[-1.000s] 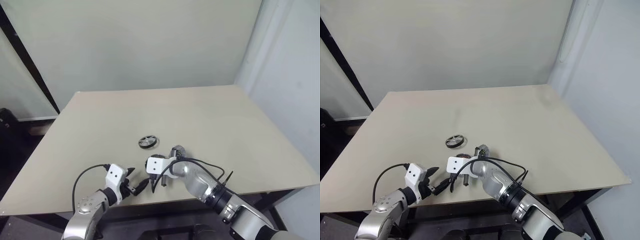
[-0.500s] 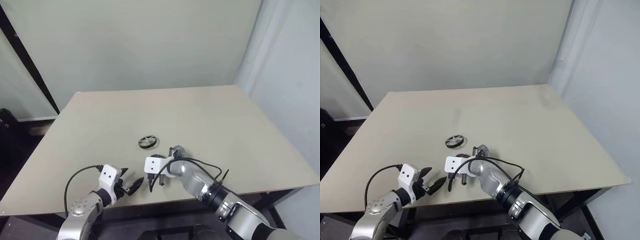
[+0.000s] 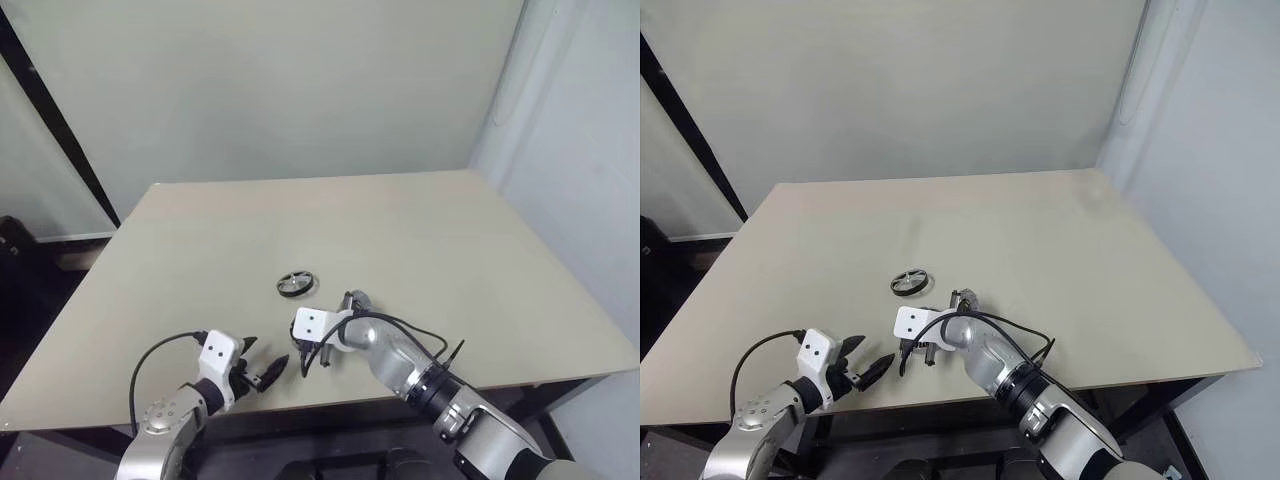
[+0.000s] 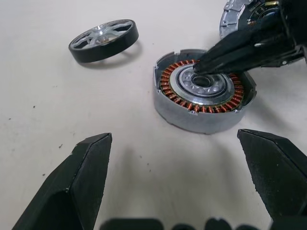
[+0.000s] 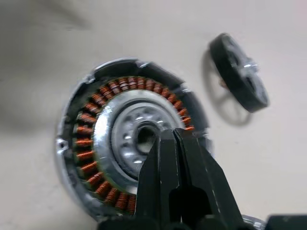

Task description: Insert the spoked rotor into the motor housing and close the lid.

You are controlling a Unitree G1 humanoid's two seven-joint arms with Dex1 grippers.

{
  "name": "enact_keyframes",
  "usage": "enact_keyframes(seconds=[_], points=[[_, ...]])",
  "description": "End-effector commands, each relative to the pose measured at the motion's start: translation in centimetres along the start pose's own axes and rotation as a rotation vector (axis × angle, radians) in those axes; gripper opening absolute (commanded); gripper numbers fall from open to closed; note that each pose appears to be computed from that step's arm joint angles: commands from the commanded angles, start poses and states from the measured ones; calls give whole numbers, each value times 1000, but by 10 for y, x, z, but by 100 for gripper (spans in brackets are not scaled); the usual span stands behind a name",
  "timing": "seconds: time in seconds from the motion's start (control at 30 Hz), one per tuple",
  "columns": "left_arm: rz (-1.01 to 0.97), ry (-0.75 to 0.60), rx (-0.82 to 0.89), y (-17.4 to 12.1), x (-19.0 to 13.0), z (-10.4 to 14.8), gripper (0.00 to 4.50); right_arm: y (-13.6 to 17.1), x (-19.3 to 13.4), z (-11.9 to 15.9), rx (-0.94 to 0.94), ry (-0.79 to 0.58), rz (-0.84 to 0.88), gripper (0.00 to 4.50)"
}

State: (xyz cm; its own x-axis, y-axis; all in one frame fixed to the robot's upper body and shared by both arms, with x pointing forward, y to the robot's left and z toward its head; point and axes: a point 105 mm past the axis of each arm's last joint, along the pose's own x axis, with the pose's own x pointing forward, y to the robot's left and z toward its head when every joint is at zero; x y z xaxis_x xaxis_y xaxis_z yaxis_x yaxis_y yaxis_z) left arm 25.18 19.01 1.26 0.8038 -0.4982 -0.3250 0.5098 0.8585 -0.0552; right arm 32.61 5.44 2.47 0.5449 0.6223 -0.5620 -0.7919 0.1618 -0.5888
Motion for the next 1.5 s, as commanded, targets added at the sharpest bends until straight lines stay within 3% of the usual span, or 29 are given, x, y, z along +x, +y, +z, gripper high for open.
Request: enact_keyframes(seconds=[0.03,0.63,0.93,1.2,1.3,1.5], points=[[-16,-39,31,-1,2,13,450,-14,-6,14,8,-52,-54,2],[-25,-35,42,0,3,15,450,20,-2,-9,-16,36,75,2],[-14,-50,43,5,4,20,450,-11,-12,19,80,-96,-45,2],[19,-110,1,13,8,33,450,-31,-41,53,204,-275,-100,2],[26,-129,-14,15,10,37,450,-36,-50,52,260,-290,-106,62],[42,-152,-64,20,19,46,450,-48,-67,26,327,-245,-170,269]])
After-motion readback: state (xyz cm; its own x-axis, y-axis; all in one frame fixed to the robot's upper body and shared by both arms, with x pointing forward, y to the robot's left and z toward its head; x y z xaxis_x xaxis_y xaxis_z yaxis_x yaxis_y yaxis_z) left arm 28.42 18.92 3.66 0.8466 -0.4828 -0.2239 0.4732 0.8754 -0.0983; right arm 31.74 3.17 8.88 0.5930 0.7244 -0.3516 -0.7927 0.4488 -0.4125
